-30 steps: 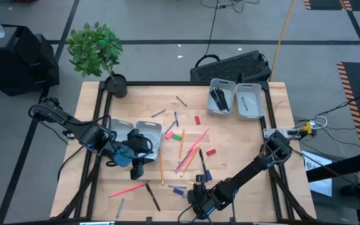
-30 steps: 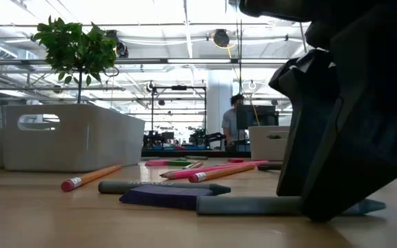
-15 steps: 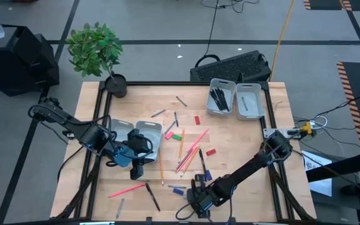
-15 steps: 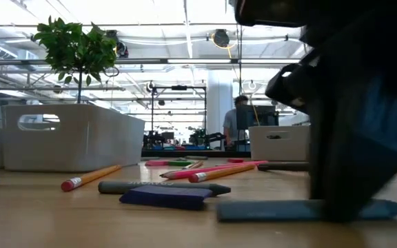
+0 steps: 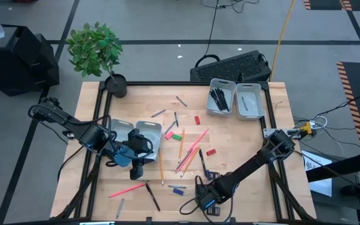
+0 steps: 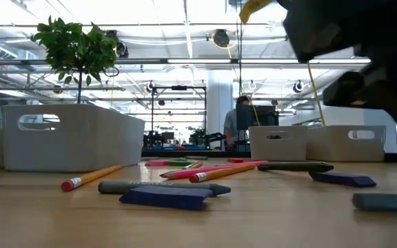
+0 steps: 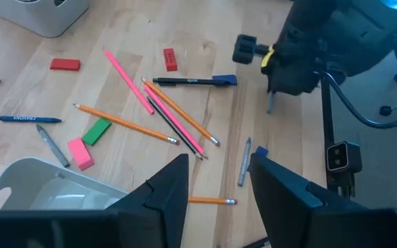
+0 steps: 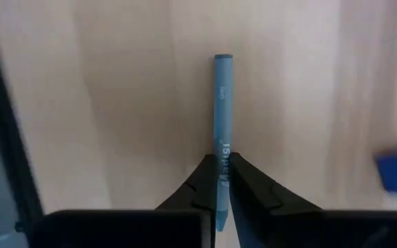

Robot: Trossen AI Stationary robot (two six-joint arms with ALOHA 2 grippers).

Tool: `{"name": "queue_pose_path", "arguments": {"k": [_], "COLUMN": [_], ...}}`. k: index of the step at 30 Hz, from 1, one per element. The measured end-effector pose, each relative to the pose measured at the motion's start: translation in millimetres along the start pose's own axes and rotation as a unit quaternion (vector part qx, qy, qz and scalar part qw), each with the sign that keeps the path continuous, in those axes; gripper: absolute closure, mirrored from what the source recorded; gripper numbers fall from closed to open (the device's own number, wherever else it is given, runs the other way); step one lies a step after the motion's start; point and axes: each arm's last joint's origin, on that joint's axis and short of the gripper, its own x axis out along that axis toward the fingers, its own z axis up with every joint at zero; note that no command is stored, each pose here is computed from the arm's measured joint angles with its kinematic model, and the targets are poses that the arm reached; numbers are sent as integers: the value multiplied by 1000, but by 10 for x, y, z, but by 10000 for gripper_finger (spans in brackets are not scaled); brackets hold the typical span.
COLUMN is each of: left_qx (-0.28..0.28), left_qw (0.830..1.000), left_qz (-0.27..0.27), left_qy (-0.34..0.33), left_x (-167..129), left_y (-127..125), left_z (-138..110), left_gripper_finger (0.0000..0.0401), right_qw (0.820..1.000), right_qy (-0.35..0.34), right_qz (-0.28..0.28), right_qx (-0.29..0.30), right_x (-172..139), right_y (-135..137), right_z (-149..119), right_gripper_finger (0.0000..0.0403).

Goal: Sort crayons/erasers/pens/pencils in bins
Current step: Put the gray crayon into the top right gray bin

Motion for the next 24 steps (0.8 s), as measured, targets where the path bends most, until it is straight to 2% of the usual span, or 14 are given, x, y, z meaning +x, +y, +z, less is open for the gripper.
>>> {"name": "queue_pose_path", "arguments": {"k": [8, 16, 19, 24], "left_qx": [-1, -1, -1, -1], "left_qw": [1000, 1000, 1000, 1000], "left_qz": [-3, -2, -2, -2], "left_qy": [-4, -4, -4, -4], "left_x": [0, 0, 0, 0], "left_y": [-4, -4, -4, -4], "left_z": [9, 9, 9, 9], "left_gripper_finger": [245, 245, 245, 245], "right_qw": [1000, 999, 999, 999], "right_qy": [-17, -16, -16, -15], "right_qz": [-25, -31, -32, -33], "right_qx": [5, 1, 1, 2], "right_x": [73, 136, 147, 148], "right_y": [-45, -83, -92, -97], "right_z": [-30, -60, -66, -67], "right_gripper_finger": [380, 340, 345, 375]}}
